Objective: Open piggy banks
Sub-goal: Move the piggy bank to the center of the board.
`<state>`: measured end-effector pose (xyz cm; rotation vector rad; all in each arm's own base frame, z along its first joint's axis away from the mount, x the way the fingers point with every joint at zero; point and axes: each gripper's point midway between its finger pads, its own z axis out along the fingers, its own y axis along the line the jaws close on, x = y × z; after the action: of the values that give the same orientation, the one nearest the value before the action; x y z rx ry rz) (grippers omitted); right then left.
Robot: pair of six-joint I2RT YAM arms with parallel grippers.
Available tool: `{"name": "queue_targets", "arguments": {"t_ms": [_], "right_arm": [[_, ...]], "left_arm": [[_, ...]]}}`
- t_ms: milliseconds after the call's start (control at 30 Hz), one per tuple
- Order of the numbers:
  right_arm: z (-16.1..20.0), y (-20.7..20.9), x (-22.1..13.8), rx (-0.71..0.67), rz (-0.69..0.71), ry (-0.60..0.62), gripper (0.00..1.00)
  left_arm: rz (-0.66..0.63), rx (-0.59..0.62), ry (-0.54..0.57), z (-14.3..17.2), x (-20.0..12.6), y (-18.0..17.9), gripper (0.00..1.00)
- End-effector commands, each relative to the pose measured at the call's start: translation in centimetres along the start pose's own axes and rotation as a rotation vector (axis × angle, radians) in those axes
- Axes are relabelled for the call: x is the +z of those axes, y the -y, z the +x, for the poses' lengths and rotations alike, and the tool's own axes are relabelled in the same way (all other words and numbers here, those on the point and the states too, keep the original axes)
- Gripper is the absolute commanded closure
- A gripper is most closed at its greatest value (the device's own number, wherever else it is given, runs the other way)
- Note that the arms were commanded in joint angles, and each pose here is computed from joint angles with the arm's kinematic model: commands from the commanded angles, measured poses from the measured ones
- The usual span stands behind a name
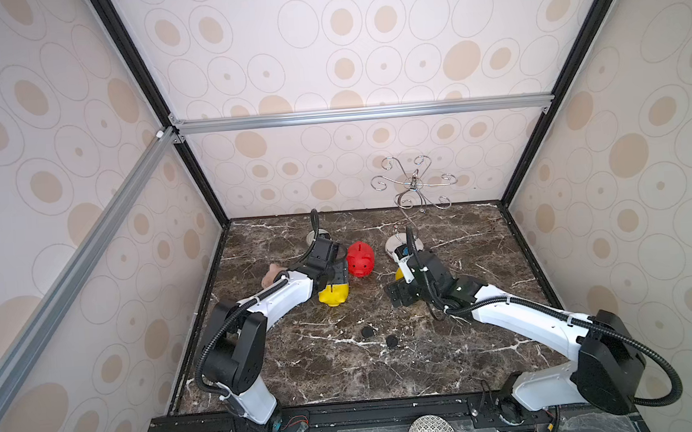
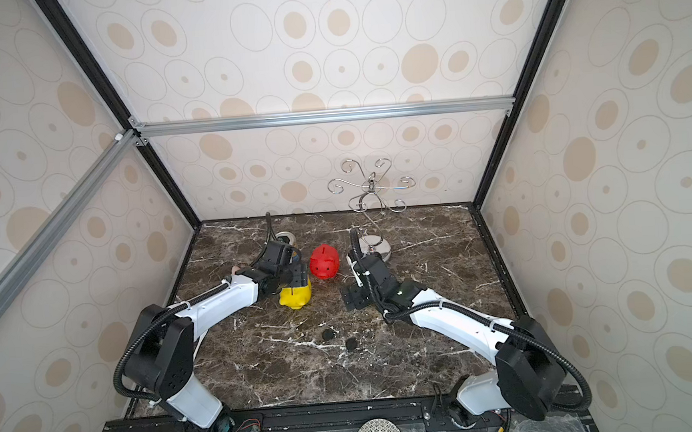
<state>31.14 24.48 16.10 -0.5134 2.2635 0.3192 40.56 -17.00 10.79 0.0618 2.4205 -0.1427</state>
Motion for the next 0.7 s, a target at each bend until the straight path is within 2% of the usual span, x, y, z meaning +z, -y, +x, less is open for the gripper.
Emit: {"name": "queue_targets", "arguments": {"t_ms": [0,167,367,533,667], "right_arm": [[-0.4,0.0,-0.9,-0.002,0.002,0.017,0.06],[-0.6,-0.5,-0.8,0.003,-0.021,0.018,0.07],[-0.1,-2.2,-0.6,-0.030,-0.066,0.006,0.09],[0.4,-4.3,-0.5,-0.081,-0.118,-0.001,0.13],[0.4,-5.7,-0.6,-0.103,-0.147,0.002,0.14]], "left_arm": [[-0.003,0.007,-0.072,3.0,-0.4,-0.9,0.22],[0.021,-0.006,-0.114,6.0,-1.8,-0.9,0.22],[0.080,-0.095,-0.121,9.5,-3.8,-0.3,0.23],[0.139,-0.118,-0.116,9.8,-4.9,0.8,0.20],[0.135,-0.089,-0.088,7.9,-5.4,1.2,0.09]]}}
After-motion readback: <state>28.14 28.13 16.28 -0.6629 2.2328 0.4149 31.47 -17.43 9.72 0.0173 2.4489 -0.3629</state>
